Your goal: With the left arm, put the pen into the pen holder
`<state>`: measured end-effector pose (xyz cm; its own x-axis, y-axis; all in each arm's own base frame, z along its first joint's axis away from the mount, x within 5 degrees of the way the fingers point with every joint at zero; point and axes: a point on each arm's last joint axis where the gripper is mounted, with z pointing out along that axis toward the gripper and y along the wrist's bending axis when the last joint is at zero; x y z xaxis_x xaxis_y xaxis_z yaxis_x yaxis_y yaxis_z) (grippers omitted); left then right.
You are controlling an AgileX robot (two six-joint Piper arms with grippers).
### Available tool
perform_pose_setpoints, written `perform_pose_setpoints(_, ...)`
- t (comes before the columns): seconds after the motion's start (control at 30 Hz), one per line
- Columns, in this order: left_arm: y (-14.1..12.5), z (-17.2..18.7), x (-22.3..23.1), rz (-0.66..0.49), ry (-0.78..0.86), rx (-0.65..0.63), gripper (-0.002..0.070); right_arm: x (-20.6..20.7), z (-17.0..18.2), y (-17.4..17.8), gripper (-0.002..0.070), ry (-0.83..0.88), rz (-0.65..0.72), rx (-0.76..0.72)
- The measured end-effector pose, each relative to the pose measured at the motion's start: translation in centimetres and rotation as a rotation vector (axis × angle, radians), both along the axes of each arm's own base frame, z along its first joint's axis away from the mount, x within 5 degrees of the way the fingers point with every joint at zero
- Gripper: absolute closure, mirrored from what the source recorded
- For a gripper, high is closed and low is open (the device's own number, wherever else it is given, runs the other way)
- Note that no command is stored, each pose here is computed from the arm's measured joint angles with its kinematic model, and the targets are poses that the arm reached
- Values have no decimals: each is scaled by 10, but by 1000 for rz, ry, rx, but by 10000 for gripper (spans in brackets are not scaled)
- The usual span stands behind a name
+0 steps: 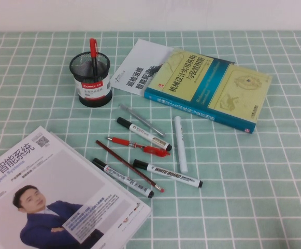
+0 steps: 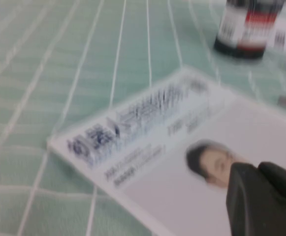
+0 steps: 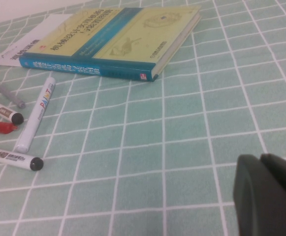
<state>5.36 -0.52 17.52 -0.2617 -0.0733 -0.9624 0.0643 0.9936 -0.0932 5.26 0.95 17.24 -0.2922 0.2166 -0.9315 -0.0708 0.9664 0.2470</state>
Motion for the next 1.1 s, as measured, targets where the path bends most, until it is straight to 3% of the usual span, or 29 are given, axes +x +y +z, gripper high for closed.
perform_pose_setpoints(1.1,0,-3,-2,-11,50,12,678,0,0,0,696,0,0,0)
